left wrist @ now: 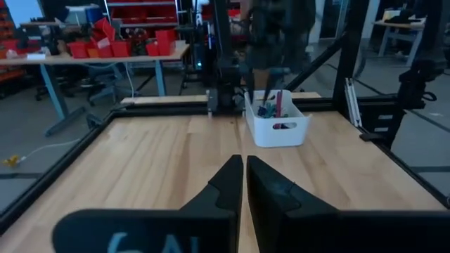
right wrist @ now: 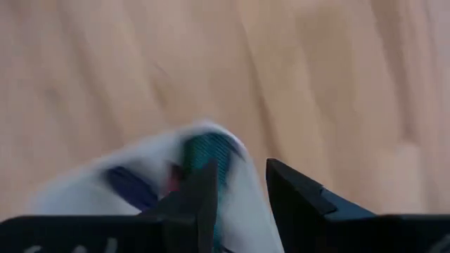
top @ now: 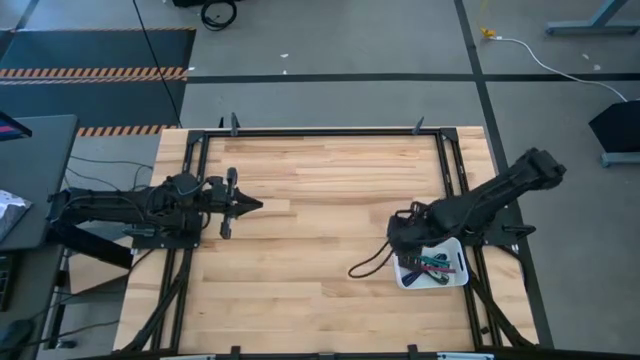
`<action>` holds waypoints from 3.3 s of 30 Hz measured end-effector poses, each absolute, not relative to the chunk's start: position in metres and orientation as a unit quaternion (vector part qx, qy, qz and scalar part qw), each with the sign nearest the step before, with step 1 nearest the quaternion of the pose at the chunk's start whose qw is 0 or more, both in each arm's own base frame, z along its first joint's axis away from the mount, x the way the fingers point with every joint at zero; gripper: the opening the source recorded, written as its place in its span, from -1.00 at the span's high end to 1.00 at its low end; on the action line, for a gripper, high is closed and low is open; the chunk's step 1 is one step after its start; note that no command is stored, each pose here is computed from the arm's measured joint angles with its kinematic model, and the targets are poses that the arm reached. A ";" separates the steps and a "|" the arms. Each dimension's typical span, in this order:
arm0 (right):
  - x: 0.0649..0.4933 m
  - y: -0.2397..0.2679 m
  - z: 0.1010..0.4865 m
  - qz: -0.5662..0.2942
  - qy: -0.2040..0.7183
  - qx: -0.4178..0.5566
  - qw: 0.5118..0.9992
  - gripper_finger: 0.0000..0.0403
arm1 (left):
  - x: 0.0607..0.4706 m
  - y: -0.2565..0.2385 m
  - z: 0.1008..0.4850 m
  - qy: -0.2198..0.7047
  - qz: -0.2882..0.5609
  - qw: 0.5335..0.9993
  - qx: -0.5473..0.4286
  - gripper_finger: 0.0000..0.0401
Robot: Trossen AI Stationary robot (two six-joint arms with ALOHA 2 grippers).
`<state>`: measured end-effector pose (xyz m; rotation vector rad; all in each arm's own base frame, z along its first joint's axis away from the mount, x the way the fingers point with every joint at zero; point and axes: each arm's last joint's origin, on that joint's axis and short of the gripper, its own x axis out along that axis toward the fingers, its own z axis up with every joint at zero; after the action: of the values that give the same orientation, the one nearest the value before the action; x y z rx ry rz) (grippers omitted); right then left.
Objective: Pick and place USB-C Cables
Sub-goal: Move the white container to the center of the table
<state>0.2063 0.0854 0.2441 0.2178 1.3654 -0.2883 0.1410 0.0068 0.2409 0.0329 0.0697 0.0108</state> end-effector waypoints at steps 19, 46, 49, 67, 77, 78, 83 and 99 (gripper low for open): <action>0.216 0.081 0.214 -0.148 0.724 0.022 0.673 0.40 | 0.141 0.007 0.239 0.045 0.005 0.999 -0.001 0.86; 0.210 0.069 0.178 -0.117 0.739 0.046 0.662 0.95 | 0.141 0.007 0.238 0.052 0.005 0.999 -0.010 0.87; 0.218 0.065 0.178 -0.119 0.718 0.068 0.683 0.95 | 0.141 0.007 0.238 0.051 0.005 0.999 -0.010 0.86; 0.340 0.014 0.181 -0.069 0.595 0.005 0.801 0.98 | 0.141 0.007 0.238 0.049 0.005 0.999 -0.010 0.86; 0.415 -0.024 0.182 -0.056 0.574 -0.015 0.817 0.99 | 0.141 0.002 0.238 0.052 -0.009 0.998 -0.022 0.86; 0.420 -0.028 0.182 -0.054 0.572 -0.013 0.819 0.99 | 0.141 0.001 0.238 0.052 -0.012 0.998 -0.022 0.86; 0.439 -0.042 0.182 -0.050 0.561 -0.020 0.826 0.99 | 0.141 -0.001 0.238 0.052 -0.021 0.998 -0.022 0.86; 0.439 -0.084 0.182 -0.070 0.554 -0.006 0.830 0.99 | 0.141 -0.001 0.237 0.056 -0.021 0.998 -0.022 0.87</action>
<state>0.4392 -0.0843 0.1819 -0.0133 1.1746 -0.1493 0.1412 -0.0012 0.2370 -0.0437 0.1128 -0.0415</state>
